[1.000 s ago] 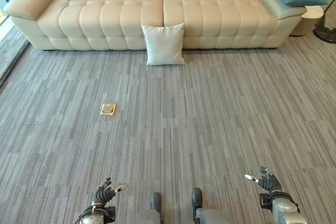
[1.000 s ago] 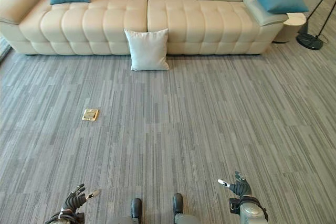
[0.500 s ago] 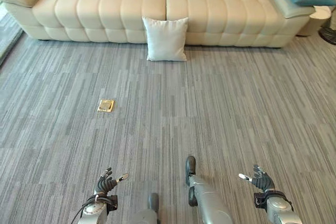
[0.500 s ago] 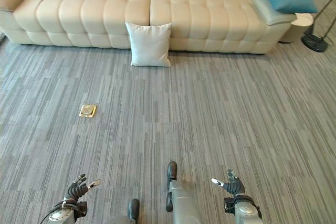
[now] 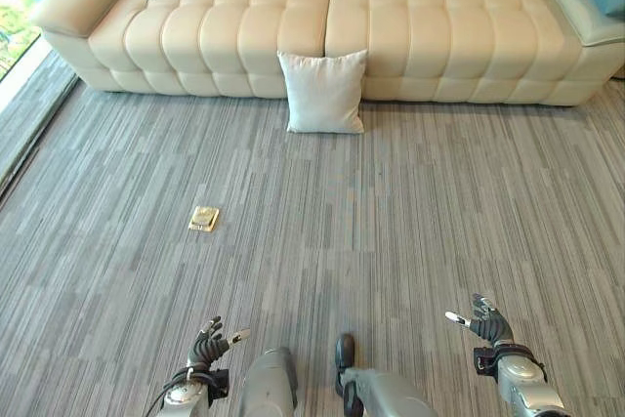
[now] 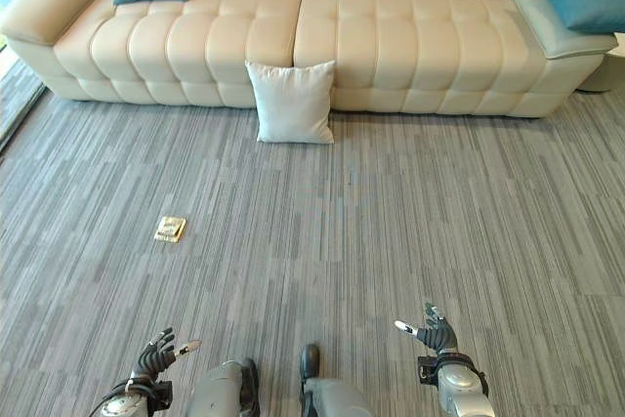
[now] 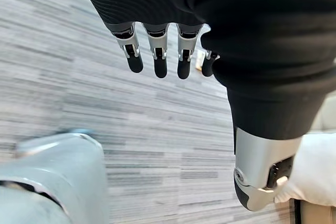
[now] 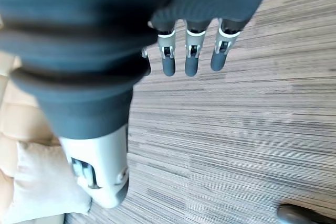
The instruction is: Pick up all the scattered cushions and arrange them neatly on the sofa.
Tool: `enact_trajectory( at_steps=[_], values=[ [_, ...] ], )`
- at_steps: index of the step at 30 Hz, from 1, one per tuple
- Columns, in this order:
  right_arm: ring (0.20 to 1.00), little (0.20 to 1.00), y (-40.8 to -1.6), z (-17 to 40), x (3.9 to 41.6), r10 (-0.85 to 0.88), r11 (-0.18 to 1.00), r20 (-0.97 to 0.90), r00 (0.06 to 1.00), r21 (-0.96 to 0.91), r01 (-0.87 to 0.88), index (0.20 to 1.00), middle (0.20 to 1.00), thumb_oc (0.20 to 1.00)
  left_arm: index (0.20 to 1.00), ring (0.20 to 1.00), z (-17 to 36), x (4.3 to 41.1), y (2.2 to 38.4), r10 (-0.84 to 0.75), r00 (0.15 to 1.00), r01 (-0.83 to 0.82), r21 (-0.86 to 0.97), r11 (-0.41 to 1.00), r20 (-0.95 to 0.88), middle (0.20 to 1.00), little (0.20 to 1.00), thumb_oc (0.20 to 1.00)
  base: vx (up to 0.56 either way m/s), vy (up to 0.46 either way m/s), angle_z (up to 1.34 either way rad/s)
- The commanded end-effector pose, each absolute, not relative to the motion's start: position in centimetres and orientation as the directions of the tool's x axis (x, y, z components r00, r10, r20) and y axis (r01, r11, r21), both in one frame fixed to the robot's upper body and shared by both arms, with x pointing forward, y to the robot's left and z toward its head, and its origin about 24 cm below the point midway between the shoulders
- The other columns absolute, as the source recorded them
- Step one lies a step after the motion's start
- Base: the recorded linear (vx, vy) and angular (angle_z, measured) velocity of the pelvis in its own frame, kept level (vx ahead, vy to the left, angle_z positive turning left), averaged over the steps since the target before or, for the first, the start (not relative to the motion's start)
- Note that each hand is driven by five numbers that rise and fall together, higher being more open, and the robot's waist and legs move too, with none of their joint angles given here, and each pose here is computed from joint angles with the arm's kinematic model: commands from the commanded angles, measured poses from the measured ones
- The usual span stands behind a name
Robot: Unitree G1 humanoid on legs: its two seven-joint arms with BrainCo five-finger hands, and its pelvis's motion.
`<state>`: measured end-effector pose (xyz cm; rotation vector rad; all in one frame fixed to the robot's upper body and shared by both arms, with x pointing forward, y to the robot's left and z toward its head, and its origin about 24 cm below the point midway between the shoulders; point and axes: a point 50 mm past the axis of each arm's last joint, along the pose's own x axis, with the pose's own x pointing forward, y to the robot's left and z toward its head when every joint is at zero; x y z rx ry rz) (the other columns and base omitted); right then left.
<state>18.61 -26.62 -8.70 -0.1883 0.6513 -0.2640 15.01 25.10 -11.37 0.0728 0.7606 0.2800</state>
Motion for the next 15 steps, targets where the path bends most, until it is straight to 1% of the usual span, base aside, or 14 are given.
enact_trajectory(
  at_steps=[1,2,6,8,10,12,14,15],
  values=[
    [1.0,1.0,-28.3,-7.2,19.0,-0.361,0.928,-0.498,0.788,-0.277,0.25,1.0,1.0,1.0,1.0,1.0,-10.4,15.3,26.5,0.312,0.717,-0.236,0.205,0.95,-0.623,1.0,1.0,1.0,0.45,0.053,-0.13],
    [1.0,1.0,-28.3,-7.3,18.9,-0.364,0.927,-0.502,0.785,-0.277,0.253,1.0,1.0,1.0,1.0,1.0,-10.5,15.3,26.4,0.311,0.714,-0.235,0.204,0.95,-0.627,1.0,1.0,1.0,0.33,0.058,-0.11],
    [1.0,1.0,-28.5,-7.7,18.2,-0.374,0.923,-0.523,0.766,-0.293,0.25,1.0,1.0,1.0,1.0,1.0,-10.7,15.0,26.3,0.308,0.707,-0.23,0.205,0.951,-0.637,1.0,1.0,1.0,0.57,0.142,-0.07],
    [1.0,1.0,-28.7,-7.9,17.9,-0.383,0.92,-0.532,0.755,-0.297,0.257,1.0,1.0,1.0,1.0,1.0,-10.7,15.0,26.3,0.305,0.707,-0.219,0.213,0.952,-0.638,1.0,1.0,1.0,0.76,0.265,-0.48],
    [1.0,1.0,-28.3,-8.2,17.6,-0.369,0.925,-0.543,0.755,-0.292,0.242,1.0,1.0,1.0,1.0,1.0,-10.7,14.9,26.6,0.305,0.704,-0.207,0.225,0.952,-0.642,1.0,1.0,1.0,0.66,0.257,-0.43],
    [1.0,1.0,-27.7,-8.7,17.2,-0.352,0.932,-0.561,0.749,-0.281,0.227,1.0,1.0,1.0,1.0,1.0,-10.6,14.9,26.9,0.312,0.7,-0.196,0.247,0.949,-0.643,1.0,1.0,1.0,0.43,0.221,-0.43],
    [1.0,1.0,-26.2,-8.7,18.2,-0.301,0.949,-0.557,0.774,-0.251,0.189,1.0,1.0,1.0,1.0,1.0,-9.9,15.8,27.5,0.324,0.718,-0.206,0.257,0.944,-0.616,1.0,1.0,1.0,0.53,0.316,-0.24],
    [1.0,1.0,-26.2,-8.7,18.2,-0.301,0.949,-0.557,0.774,-0.251,0.189,1.0,1.0,1.0,1.0,1.0,-9.9,15.8,27.5,0.324,0.718,-0.206,0.257,0.944,-0.616,1.0,1.0,1.0,0.45,0.248,-0.62]
  ],
)
